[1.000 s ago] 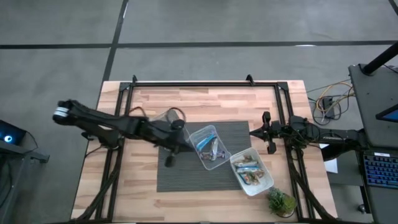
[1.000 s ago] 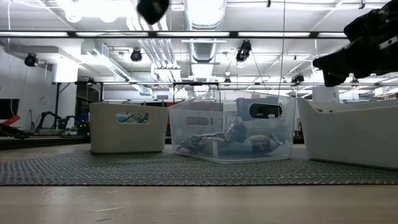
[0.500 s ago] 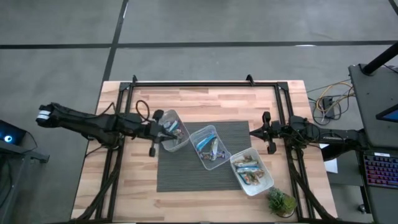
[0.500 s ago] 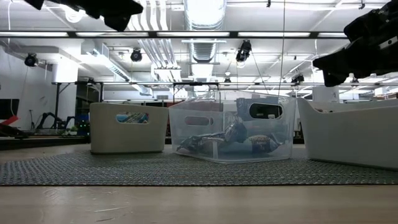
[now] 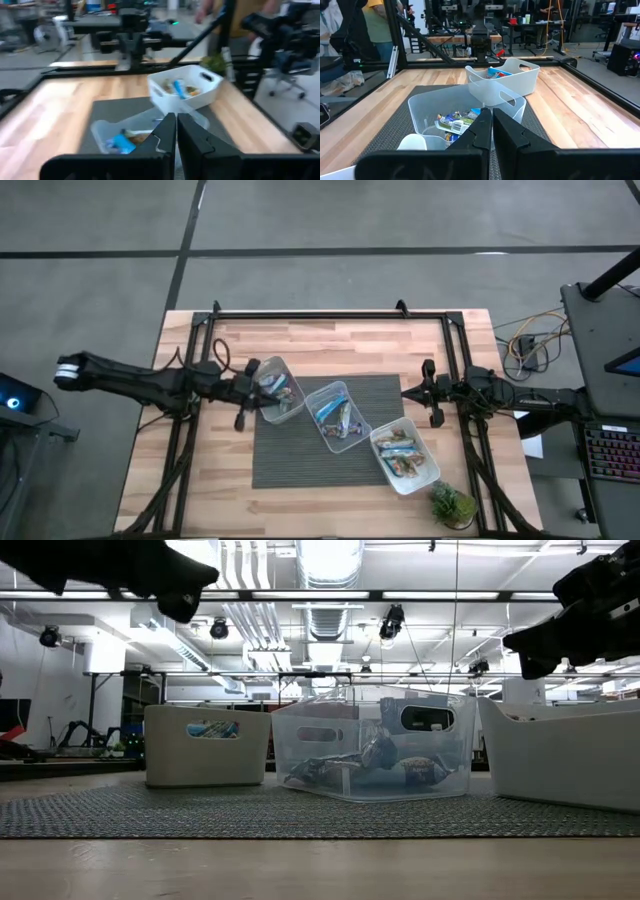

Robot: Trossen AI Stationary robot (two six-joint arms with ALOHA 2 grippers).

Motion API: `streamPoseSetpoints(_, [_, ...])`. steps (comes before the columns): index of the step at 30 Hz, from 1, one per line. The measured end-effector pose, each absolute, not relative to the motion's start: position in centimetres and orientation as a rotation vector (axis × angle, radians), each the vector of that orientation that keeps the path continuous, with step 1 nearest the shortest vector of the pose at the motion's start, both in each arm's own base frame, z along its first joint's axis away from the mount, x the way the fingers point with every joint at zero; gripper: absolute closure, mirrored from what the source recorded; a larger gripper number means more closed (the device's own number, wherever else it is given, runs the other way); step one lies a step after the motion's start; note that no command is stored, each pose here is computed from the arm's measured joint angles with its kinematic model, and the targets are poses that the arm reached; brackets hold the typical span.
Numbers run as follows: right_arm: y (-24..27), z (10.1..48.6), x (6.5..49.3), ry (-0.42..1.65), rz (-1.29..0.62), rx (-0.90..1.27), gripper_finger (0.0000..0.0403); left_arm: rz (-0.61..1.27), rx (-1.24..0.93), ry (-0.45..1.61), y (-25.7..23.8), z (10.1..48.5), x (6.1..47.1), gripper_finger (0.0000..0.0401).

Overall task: Pick and place Granola Bars by type
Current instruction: Return to Home Position

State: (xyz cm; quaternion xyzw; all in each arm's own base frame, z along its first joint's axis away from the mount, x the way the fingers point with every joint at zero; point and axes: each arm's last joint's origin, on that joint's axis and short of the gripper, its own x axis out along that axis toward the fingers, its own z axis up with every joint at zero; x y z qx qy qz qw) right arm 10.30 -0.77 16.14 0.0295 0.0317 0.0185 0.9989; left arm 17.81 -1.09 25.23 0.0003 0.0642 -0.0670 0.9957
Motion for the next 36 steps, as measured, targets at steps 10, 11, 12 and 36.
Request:
streamPoseSetpoints(10, [-0.8, 16.1, 10.3, 0.064, 0.037, 0.059, 0.0394, -0.166, -0.058, 0.082, -1.5, 22.1, 16.4, 0.0401])
streamPoseSetpoints(11, [-0.8, 16.1, 10.3, 0.064, 0.037, 0.06, 0.0394, -0.166, -0.06, 0.076, -1.5, 22.1, 16.2, 0.0401])
streamPoseSetpoints(12, [-0.8, 16.1, 10.3, 0.064, 0.038, 0.06, 0.0394, -0.166, -0.061, 0.067, -1.4, 22.1, 16.0, 0.0401])
streamPoseSetpoints(36, [-0.8, 16.1, 10.3, 0.064, 0.037, 0.06, 0.0394, -0.168, -0.053, -0.009, -1.2, 18.0, 12.1, 0.0401])
